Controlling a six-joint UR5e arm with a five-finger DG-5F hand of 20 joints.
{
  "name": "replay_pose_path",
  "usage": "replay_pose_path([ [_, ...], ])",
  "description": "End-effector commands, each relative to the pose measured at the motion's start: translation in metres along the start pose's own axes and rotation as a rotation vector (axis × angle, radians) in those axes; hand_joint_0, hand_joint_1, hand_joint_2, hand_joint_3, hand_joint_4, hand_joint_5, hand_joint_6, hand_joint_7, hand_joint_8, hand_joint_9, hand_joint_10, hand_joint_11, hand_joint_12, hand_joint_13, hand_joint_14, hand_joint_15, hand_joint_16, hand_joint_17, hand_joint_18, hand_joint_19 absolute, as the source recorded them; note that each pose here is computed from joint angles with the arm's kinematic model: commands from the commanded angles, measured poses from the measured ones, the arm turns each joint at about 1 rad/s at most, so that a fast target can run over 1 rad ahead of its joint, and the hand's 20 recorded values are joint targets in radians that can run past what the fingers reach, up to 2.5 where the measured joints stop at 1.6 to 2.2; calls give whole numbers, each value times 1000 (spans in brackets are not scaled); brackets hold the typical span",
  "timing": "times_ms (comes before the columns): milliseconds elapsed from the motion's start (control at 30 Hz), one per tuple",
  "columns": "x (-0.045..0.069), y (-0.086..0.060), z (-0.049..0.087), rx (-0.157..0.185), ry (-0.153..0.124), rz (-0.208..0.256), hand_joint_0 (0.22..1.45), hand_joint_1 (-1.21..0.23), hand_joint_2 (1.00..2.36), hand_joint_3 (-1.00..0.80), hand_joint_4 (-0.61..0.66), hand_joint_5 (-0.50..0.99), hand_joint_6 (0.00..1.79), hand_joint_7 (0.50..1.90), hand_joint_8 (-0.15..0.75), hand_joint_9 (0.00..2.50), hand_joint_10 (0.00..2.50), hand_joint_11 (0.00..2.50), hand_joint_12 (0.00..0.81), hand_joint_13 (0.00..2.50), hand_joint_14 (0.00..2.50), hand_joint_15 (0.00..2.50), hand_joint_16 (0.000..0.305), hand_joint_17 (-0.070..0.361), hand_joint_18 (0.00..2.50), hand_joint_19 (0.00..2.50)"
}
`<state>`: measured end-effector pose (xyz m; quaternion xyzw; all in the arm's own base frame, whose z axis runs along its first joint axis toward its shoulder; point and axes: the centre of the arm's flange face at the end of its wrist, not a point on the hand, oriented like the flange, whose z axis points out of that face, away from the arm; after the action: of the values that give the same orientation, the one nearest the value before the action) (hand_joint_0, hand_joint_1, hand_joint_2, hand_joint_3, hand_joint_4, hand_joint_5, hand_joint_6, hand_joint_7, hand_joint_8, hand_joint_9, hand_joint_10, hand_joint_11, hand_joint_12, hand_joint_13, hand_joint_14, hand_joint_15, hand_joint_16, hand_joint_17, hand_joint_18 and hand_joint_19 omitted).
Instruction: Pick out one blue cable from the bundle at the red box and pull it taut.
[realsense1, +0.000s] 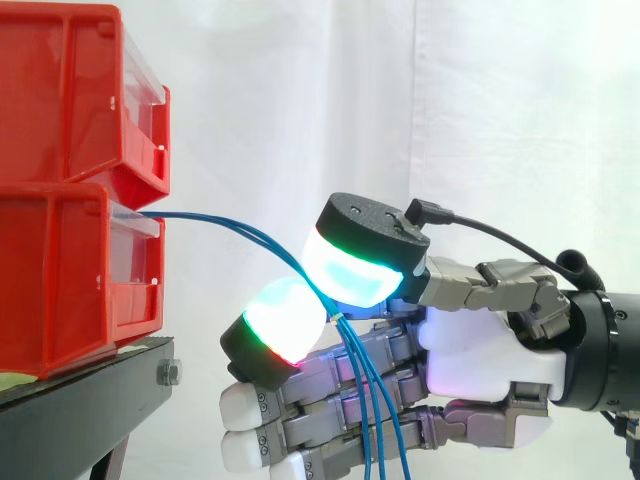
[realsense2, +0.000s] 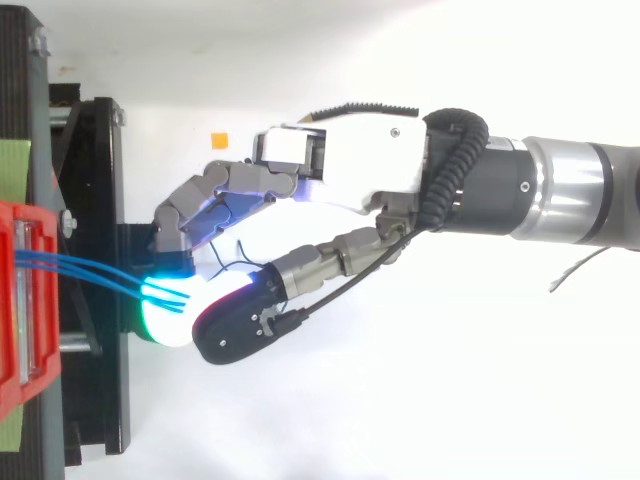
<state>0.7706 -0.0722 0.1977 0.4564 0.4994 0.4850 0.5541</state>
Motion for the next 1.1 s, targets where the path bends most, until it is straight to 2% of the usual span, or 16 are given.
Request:
replay_pose_path([
  [0,-4,7,-2,51,7,-8,610,-668,1021,-271,67,-211,905,879,252,677,12,335,316,574,9,206,45,102,469,388],
  [133,-6,22,-5,58,12,-14,611,-667,1020,-274,66,-211,905,876,249,673,12,334,314,575,8,210,45,102,468,395],
  [200,-9,38,-9,65,13,-34,611,-667,1020,-276,66,-211,905,875,249,675,12,335,314,574,10,213,45,102,469,396],
  [333,-12,45,-14,95,19,-51,612,-667,1020,-279,66,-211,905,875,250,673,12,334,315,574,8,217,45,102,470,396],
  [367,-13,48,-17,113,27,-55,612,-666,1020,-281,69,-211,905,874,250,673,12,334,315,575,8,206,45,102,471,396],
  [500,-12,48,-20,138,36,-58,615,-670,1019,-287,68,-211,905,867,250,675,12,334,317,577,10,210,45,102,478,393],
  [767,-11,62,-21,124,35,-58,624,-697,1018,-314,60,-211,904,863,252,677,12,337,315,587,8,208,46,104,502,382],
  [933,-13,78,-20,101,30,-57,628,-718,1016,-332,64,-211,903,876,253,685,12,342,317,591,8,205,46,104,513,380],
  [1067,-15,80,-19,105,27,-59,632,-729,1015,-350,63,-210,904,873,250,689,12,344,317,595,8,203,46,105,523,379],
])
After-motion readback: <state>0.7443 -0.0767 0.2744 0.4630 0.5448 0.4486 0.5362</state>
